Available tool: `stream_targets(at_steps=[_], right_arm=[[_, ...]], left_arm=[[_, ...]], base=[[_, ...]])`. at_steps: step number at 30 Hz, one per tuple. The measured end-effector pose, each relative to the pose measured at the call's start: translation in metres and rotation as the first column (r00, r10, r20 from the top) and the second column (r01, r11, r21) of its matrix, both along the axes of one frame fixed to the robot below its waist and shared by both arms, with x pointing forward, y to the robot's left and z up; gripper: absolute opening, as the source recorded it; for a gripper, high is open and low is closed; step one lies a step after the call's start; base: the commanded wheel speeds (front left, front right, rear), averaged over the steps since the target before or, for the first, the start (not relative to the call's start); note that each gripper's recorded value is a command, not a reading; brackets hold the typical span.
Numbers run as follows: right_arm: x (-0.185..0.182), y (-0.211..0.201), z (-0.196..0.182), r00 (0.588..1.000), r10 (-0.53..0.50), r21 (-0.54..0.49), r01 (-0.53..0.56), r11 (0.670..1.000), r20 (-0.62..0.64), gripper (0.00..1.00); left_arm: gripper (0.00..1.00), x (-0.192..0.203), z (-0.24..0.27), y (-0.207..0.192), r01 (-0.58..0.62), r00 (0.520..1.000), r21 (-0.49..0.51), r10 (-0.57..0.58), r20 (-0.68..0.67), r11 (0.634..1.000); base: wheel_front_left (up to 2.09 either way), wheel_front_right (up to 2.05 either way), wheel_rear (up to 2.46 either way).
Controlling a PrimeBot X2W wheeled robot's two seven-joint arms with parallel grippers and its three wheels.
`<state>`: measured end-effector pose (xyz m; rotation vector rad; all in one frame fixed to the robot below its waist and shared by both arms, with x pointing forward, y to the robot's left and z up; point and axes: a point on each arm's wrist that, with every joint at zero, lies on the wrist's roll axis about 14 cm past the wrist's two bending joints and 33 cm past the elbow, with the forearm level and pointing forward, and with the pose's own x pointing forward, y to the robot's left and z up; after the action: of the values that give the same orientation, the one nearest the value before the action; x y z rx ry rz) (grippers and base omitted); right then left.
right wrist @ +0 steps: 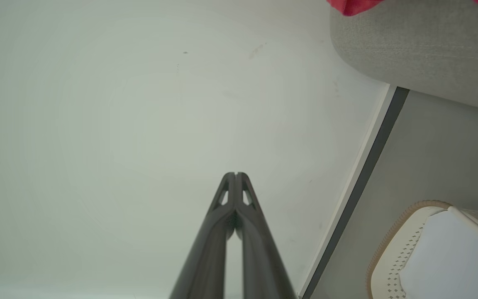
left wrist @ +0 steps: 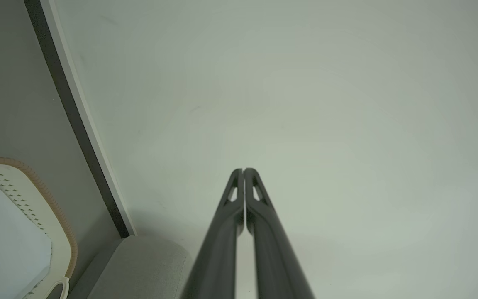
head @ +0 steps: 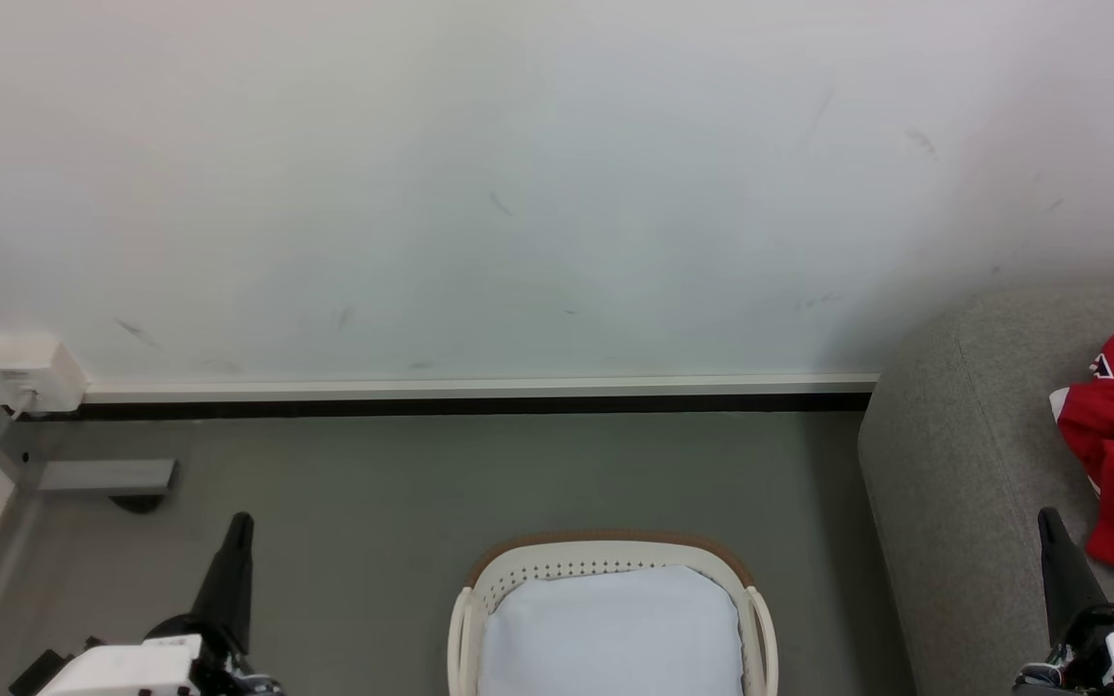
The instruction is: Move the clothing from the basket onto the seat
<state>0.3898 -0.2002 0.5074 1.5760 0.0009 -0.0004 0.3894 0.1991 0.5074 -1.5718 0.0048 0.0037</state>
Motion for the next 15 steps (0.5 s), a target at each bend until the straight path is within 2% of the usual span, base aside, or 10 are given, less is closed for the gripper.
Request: stream_targets(at_steps=[15], right_arm=[[0.0000, 0.0001, 0.0000, 1.000, 0.001, 0.000, -0.001, 1.000, 0.000, 0.00]], left_arm=[[0.00, 0.0000, 0.0000, 0.0000, 0.000, 1.000, 0.000, 0.000, 0.000, 1.000]], base=[[0.00, 0.00, 0.00]])
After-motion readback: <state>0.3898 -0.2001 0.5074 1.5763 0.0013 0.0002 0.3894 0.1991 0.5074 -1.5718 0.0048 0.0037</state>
